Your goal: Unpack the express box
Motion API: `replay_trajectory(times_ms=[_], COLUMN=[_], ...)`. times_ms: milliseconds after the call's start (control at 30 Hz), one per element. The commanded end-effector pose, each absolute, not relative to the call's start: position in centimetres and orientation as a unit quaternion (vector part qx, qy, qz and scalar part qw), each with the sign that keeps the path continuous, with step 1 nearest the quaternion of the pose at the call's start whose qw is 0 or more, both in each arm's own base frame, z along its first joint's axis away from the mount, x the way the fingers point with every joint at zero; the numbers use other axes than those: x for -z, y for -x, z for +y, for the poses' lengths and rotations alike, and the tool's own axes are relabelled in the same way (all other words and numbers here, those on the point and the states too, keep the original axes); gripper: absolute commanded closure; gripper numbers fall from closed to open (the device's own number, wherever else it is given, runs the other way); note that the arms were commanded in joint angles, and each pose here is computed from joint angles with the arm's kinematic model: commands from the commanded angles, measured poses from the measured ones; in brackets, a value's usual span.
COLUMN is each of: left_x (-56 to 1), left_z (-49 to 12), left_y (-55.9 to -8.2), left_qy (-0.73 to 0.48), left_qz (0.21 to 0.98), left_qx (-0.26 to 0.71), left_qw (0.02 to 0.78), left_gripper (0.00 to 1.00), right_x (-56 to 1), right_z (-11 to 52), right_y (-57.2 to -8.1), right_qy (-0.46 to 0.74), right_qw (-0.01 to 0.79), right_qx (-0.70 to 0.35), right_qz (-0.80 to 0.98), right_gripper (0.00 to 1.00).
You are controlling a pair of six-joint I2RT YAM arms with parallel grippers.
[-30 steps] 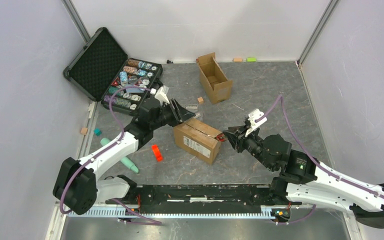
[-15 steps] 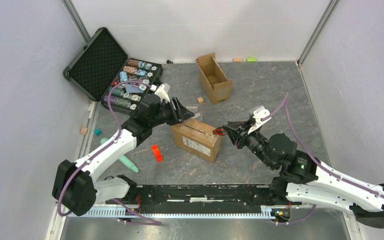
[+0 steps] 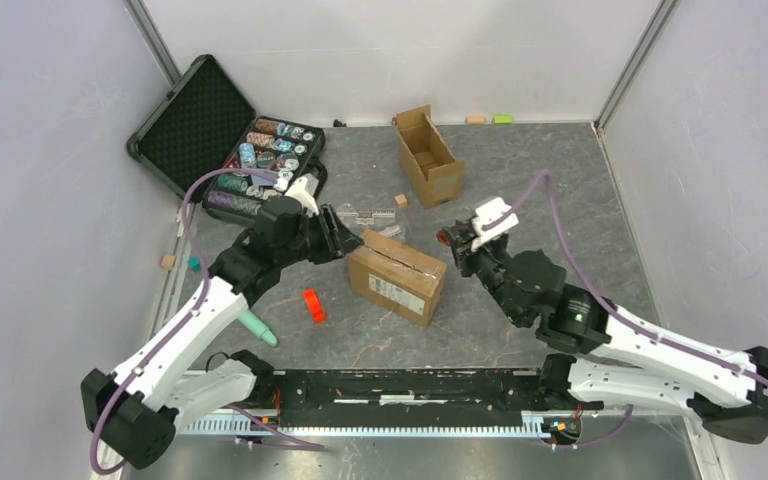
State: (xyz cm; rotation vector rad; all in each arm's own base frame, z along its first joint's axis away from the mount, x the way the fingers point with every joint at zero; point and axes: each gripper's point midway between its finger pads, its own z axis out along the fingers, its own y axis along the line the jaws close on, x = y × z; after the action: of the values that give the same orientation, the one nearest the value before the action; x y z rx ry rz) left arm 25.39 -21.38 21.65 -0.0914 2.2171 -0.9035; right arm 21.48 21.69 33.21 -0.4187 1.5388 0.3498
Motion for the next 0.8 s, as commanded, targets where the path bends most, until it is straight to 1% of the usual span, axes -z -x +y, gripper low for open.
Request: replay_trajectory(times_ms=[0, 67, 133, 233, 300, 400, 500, 667, 767], left_x=[-19.5, -18.4, -17.0, -14.9, -14.1, -13.3, -12.9, -13.1, -13.7], left_z=[-17.8, -17.5, -17.5, -18.1, -18.7, -19.5, -19.8, -22.5, -24.4], left_y=[-22.6, -21.2, -20.1, -19.3, -19.7, -21.9, -25.1, -29.4, -30.9], left_qy=[0.062, 0.068, 0.076, 0.082, 0.088, 0.103, 0.121, 0.097, 0.075], left_qz=[0.893, 0.898, 0.902, 0.906, 0.904, 0.899, 0.893, 0.898, 0.896], left_qx=[0.286, 0.290, 0.297, 0.302, 0.310, 0.309, 0.296, 0.295, 0.309], left_qw=[0.342, 0.325, 0.305, 0.284, 0.282, 0.294, 0.315, 0.313, 0.309], left_gripper=[0.53, 0.57, 0.59, 0.58, 0.56, 0.52, 0.51, 0.49, 0.49], right_x=[-32.7, -31.5, -30.5, -29.3, -28.5, -27.2, -25.9, -25.4, -25.6], right_z=[22.1, 22.8, 23.3, 23.4, 23.9, 24.6, 24.6, 25.7, 26.9], right_y=[-22.8, -22.9, -23.1, -23.3, -23.0, -22.3, -21.5, -18.9, -17.6], right_qy=[0.227, 0.247, 0.262, 0.279, 0.294, 0.314, 0.324, 0.316, 0.308], right_qw=[0.682, 0.672, 0.661, 0.644, 0.631, 0.607, 0.583, 0.555, 0.544], right_qx=[-0.093, -0.095, -0.100, -0.091, -0.098, -0.115, -0.124, -0.198, -0.244], right_qz=[0.689, 0.692, 0.696, 0.707, 0.711, 0.721, 0.735, 0.744, 0.741], right_gripper=[1.00, 1.00, 1.00, 1.00, 1.00, 1.00, 1.00, 1.00, 1.00])
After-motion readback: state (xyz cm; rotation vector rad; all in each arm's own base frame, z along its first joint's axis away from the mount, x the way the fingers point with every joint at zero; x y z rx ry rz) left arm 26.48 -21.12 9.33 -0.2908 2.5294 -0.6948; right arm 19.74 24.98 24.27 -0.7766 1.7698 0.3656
